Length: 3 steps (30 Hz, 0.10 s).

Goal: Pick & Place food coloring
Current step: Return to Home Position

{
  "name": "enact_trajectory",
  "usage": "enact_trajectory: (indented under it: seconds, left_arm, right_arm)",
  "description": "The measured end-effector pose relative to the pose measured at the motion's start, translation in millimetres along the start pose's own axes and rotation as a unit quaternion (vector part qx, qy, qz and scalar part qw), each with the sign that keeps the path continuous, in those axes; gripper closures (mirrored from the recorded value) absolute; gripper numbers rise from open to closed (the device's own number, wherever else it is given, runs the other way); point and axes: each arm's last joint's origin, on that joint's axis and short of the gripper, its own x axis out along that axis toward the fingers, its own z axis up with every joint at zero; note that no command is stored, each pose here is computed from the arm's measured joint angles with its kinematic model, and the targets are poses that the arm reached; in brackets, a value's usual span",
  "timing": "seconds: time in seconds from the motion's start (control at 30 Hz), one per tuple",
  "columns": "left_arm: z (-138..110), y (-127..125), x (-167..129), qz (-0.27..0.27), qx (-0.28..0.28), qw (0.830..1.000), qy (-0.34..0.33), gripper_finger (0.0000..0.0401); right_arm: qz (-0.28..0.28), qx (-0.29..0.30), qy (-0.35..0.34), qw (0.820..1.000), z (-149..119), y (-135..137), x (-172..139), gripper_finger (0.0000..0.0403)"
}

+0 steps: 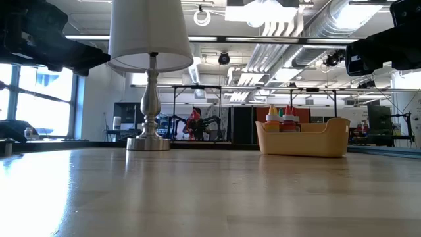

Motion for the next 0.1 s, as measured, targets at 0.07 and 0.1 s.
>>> enact_trajectory:
  seconds: [0.07,0.1]
  left_arm:
    - [0.1,0.0,0.0,0.000,0.000,1.000,0.000,0.0256]
    - [0.0,0.0,0.0,0.000,0.000,1.000,0.000,0.0256]
  right_arm:
    - [0.000,0.000,0.000,1.000,0.0,0.0,0.0,0.0274]
    - [0.000,0.000,0.000,1.000,0.0,0.0,0.0,0.0274]
